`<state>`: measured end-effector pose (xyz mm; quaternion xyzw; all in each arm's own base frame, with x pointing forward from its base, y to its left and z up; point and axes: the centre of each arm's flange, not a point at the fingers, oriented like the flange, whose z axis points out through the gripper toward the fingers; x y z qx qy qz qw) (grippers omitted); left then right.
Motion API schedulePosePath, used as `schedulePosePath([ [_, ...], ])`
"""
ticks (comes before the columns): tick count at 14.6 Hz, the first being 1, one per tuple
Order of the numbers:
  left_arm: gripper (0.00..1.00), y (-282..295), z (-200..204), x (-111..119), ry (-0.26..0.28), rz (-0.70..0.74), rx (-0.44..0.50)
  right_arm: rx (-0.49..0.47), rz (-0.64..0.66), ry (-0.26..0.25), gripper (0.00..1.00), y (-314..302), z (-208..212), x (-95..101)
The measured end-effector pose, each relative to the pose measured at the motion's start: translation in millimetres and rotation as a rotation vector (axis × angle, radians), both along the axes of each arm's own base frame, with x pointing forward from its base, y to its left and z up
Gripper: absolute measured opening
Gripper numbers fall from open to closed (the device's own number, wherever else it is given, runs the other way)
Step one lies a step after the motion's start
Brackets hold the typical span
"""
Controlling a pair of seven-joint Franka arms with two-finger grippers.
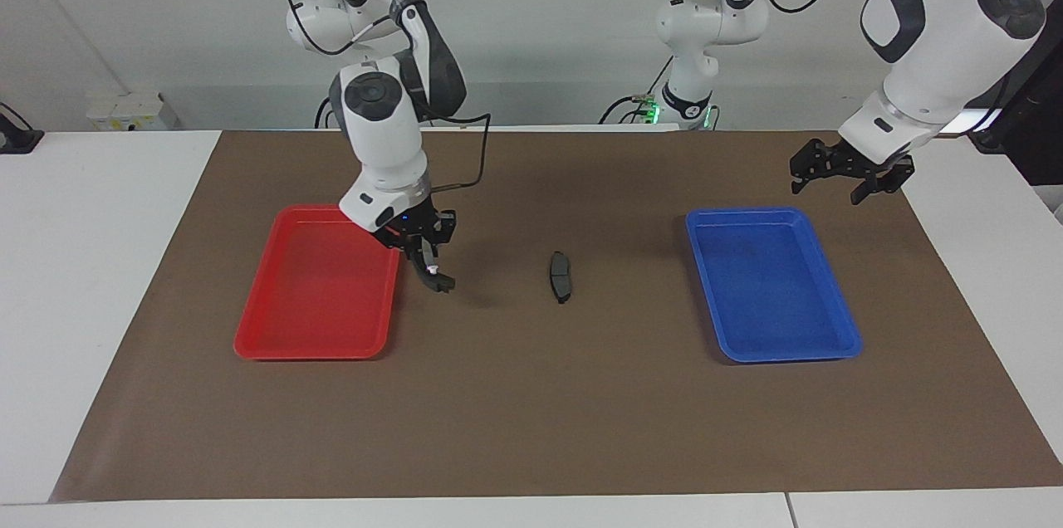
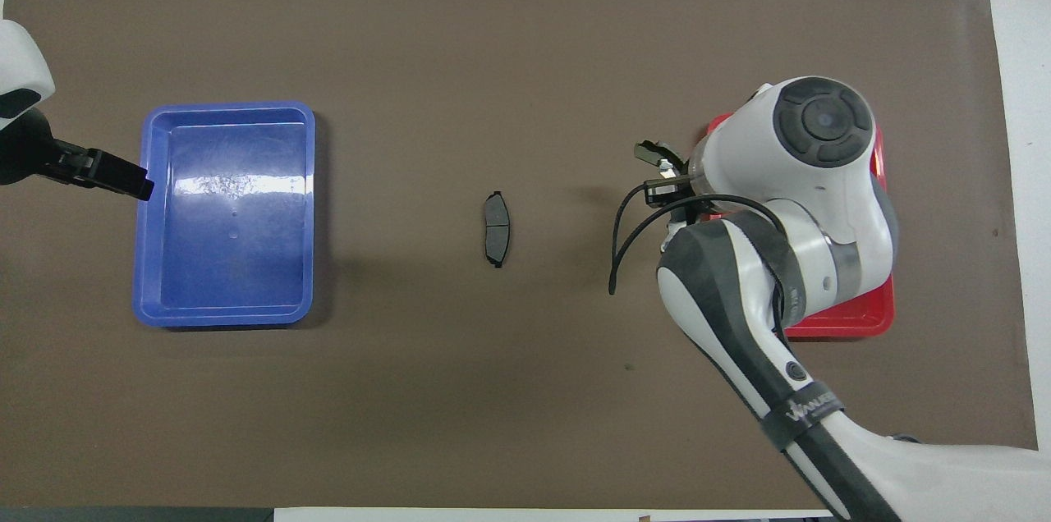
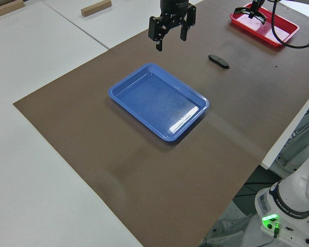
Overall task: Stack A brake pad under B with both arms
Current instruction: 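Return the left gripper to rest while the right gripper lifts the curved pad, then carry the curved pad with the right gripper and lower it onto the dark pad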
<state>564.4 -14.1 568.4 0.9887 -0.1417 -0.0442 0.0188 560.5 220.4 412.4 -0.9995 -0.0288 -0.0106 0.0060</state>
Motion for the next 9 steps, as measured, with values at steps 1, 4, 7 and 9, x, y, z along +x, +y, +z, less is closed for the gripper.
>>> schedulePosePath([
  [1, 1.0, 4.4, 5.9, -4.7, 0.003, 0.007, 0.0, 0.003, -0.02, -0.004, 0.43, 20.3, 0.5, -3.0],
  [4, 1.0, 8.9, 18.8, -15.7, 0.011, 0.013, 0.0, -0.002, -0.085, -0.016, 0.43, 95.9, -6.5, -8.3],
  [7, 1.0, 8.9, 22.2, -19.0, 0.013, 0.013, 0.0, -0.011, -0.135, -0.02, 0.43, 165.1, -32.5, -6.9],
  [9, 1.0, 8.4, 21.5, -19.1, 0.014, 0.012, 0.0, -0.016, -0.15, -0.016, 0.43, 188.0, -52.1, -8.9],
])
